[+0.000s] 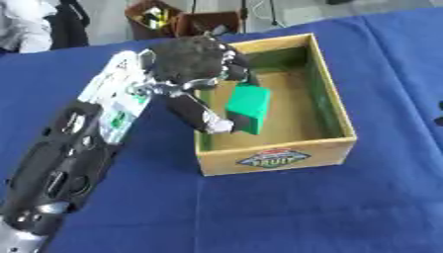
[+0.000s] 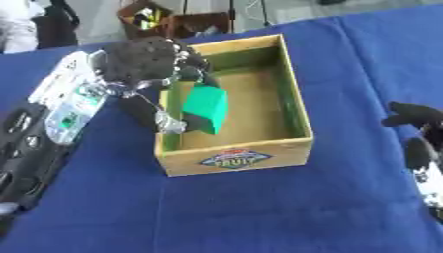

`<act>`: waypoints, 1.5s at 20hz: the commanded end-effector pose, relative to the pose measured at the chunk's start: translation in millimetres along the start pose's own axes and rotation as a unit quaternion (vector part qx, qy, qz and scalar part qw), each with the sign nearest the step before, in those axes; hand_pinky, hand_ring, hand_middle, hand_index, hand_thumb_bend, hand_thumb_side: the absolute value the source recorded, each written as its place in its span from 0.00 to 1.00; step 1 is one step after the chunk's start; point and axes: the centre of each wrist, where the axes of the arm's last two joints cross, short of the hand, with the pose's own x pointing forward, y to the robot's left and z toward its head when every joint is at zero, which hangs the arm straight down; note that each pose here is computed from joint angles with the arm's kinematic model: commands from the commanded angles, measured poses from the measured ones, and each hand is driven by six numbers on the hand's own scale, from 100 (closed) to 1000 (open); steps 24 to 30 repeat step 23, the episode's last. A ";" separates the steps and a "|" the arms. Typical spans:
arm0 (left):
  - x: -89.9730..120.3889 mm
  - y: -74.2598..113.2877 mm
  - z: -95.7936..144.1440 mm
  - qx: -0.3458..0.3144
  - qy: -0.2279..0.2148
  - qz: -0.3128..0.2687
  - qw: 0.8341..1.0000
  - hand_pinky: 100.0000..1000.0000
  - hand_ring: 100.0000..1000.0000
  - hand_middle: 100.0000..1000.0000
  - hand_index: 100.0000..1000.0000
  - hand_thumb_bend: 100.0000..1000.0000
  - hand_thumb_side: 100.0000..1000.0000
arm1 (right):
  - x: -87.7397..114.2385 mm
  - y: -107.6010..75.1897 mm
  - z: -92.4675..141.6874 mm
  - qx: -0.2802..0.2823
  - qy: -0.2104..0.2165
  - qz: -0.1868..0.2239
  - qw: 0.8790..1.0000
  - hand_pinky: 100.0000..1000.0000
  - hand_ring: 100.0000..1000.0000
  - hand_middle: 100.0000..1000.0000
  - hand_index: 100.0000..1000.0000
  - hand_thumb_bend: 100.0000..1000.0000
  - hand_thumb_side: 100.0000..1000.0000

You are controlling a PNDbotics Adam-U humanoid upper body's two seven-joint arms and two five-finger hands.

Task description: Pick up objects on the table and place them in the box.

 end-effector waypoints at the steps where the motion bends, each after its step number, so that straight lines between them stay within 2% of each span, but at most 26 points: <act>1: -3.5 7.8 2.7 -0.016 0.002 -0.016 1.000 0.73 0.81 0.82 1.00 0.43 0.98 | 4.1 -5.1 -2.2 -0.004 -0.007 0.012 1.000 0.96 0.89 0.63 0.83 0.00 0.62; 2: -3.2 7.9 2.5 -0.020 0.003 -0.017 1.000 0.77 0.84 0.85 1.00 0.49 0.97 | 4.0 -5.1 -2.1 -0.004 -0.006 0.013 1.000 0.96 0.89 0.63 0.83 0.00 0.62; 3: -2.8 8.3 2.4 -0.022 0.004 -0.018 1.000 0.77 0.85 0.86 1.00 0.50 0.97 | 4.0 -5.1 -2.0 -0.005 -0.005 0.013 1.000 0.96 0.89 0.63 0.83 0.00 0.62; 10: -4.9 28.0 11.6 0.044 0.031 -0.016 0.998 0.75 0.80 0.81 1.00 0.45 1.00 | 4.0 -7.6 -2.1 -0.018 -0.009 0.009 1.000 0.96 0.89 0.63 0.83 0.00 0.63; 13: -6.2 35.7 21.0 0.092 0.054 -0.004 0.994 0.73 0.78 0.79 0.97 0.47 1.00 | 3.4 -9.0 -0.2 -0.026 -0.008 0.010 1.000 0.96 0.89 0.63 0.83 0.00 0.63; 16: -6.5 44.5 36.2 0.150 0.084 0.009 0.985 0.69 0.73 0.75 0.91 0.43 1.00 | 2.5 -10.7 2.5 -0.035 -0.006 0.012 0.999 0.96 0.89 0.63 0.83 0.00 0.63; 20: -7.4 51.6 65.5 0.226 0.135 0.027 0.964 0.63 0.69 0.75 0.90 0.41 1.00 | 1.5 -15.3 6.6 -0.052 -0.008 0.019 0.998 0.96 0.89 0.63 0.82 0.00 0.62; 23: -6.9 45.1 90.6 0.269 0.181 0.048 0.945 0.62 0.68 0.75 0.90 0.35 1.00 | 0.4 -20.2 11.0 -0.071 -0.010 0.027 0.997 0.95 0.89 0.63 0.82 0.00 0.62; 30: -6.9 45.1 90.6 0.269 0.181 0.048 0.945 0.62 0.68 0.75 0.90 0.35 1.00 | 0.4 -20.2 11.0 -0.071 -0.010 0.027 0.997 0.95 0.89 0.63 0.82 0.00 0.62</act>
